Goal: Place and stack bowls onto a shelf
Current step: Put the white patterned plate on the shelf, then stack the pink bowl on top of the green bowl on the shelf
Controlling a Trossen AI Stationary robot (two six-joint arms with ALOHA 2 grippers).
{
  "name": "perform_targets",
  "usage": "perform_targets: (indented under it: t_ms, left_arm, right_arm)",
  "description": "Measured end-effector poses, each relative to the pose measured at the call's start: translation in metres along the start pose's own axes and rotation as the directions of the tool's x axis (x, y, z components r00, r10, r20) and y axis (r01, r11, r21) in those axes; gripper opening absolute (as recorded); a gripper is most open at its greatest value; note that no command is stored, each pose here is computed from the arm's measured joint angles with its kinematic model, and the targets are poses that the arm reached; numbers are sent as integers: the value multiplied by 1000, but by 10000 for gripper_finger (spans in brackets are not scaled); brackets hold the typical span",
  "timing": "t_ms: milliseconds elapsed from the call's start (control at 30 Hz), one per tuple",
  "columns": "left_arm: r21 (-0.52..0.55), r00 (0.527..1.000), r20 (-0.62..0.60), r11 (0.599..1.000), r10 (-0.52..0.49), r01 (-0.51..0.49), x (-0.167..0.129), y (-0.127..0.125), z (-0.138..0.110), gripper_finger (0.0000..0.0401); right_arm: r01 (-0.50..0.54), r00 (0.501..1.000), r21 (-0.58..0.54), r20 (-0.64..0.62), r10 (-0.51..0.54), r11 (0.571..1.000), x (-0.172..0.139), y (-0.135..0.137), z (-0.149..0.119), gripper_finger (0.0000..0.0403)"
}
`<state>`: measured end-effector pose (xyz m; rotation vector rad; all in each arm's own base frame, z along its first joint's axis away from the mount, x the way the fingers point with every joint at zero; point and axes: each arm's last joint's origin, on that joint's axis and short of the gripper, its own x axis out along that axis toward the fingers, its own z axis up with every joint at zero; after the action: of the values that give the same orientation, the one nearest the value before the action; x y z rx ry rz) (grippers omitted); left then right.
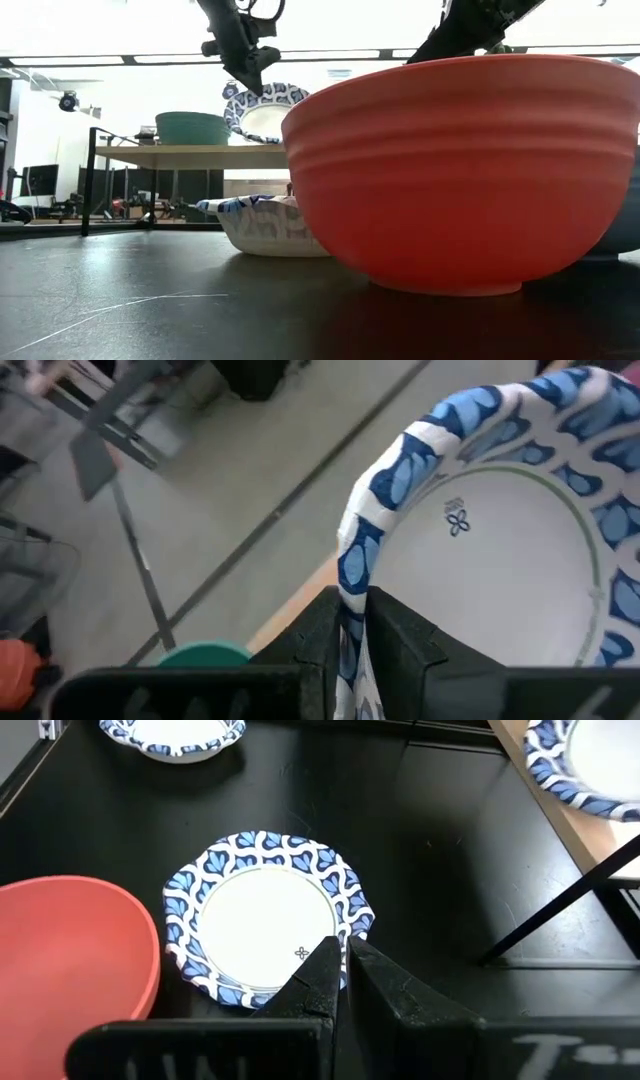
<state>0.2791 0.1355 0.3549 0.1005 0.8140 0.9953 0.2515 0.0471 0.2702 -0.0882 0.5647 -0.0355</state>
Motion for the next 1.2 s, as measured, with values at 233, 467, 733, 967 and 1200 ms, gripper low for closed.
perform_targets:
  t_ms: [233,467,733,967,1200]
  left_arm:
    - [-5,998,17,998,64,-64,4,6,3,62]
    - [-28,997,26,997,77,-76,6,10,4,86]
    - [46,968,5,967,-251,250,5,-7,-2,89]
    - [129,920,-102,912,-379,390,-7,-28,-16,76]
    - [182,895,-211,884,-393,431,-17,-43,-31,65]
  right_arm:
    - [0,1000,27,2,0,1000,0,0,0,13]
    - [0,1000,31,6,0,1000,0,0,1,13]
    - [0,1000,73,6,0,997,0,0,1,13]
    - [-1,1000,87,5,0,996,0,0,1,13]
    - [-1,1000,99,7,0,995,0,0,1,13]
